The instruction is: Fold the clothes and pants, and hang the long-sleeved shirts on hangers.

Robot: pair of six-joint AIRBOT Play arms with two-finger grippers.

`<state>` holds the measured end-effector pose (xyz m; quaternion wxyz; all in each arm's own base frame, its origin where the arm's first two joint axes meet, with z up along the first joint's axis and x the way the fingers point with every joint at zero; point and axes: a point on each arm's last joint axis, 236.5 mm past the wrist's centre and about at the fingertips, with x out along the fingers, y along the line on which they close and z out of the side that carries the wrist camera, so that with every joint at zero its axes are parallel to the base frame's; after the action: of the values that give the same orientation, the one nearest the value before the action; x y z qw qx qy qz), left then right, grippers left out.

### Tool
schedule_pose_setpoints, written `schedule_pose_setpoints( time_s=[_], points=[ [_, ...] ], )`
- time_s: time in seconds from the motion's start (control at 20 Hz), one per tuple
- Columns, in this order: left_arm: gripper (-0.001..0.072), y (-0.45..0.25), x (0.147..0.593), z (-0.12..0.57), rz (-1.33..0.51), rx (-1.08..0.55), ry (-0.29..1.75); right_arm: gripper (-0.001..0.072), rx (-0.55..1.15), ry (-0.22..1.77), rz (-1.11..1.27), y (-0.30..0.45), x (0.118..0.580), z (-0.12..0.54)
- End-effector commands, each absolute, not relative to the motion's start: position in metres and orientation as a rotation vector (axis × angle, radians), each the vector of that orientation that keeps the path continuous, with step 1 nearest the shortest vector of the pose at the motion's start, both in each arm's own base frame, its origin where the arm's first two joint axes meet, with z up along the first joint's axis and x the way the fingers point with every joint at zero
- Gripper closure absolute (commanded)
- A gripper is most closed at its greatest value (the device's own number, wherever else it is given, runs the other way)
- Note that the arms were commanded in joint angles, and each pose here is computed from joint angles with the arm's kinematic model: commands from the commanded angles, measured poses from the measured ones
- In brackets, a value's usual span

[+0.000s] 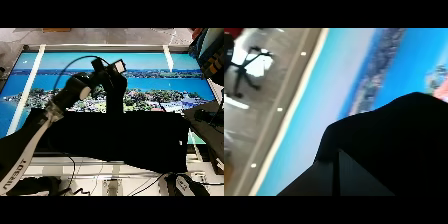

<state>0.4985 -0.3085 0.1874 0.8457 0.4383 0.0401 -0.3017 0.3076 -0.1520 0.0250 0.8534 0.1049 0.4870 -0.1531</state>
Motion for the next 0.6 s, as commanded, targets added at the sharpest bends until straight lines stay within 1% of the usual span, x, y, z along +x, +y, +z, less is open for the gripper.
schedule_pose_setpoints(
  time_s=[0.0,0.1,0.2,0.4,0.55],
  points=[
    [0.0698,-0.251,0.52,0.233,-0.487,0.822,0.051,0.0262,0.218,1.028,-0.324,-0.153,0.307,0.025],
    [0.0698,-0.202,0.534,0.254,-0.382,0.686,0.065,0.0262,0.218,1.028,-0.324,-0.152,0.307,0.025],
    [0.0698,-0.152,0.545,0.263,-0.289,0.624,0.088,0.0262,0.218,1.027,-0.324,-0.153,0.307,0.025],
    [0.0697,-0.079,0.558,0.27,-0.158,0.611,0.118,0.0262,0.218,1.028,-0.324,-0.152,0.307,0.025],
    [0.0697,-0.047,0.561,0.271,-0.103,0.608,0.134,0.0262,0.219,1.027,-0.324,-0.152,0.307,0.025]
  ],
)
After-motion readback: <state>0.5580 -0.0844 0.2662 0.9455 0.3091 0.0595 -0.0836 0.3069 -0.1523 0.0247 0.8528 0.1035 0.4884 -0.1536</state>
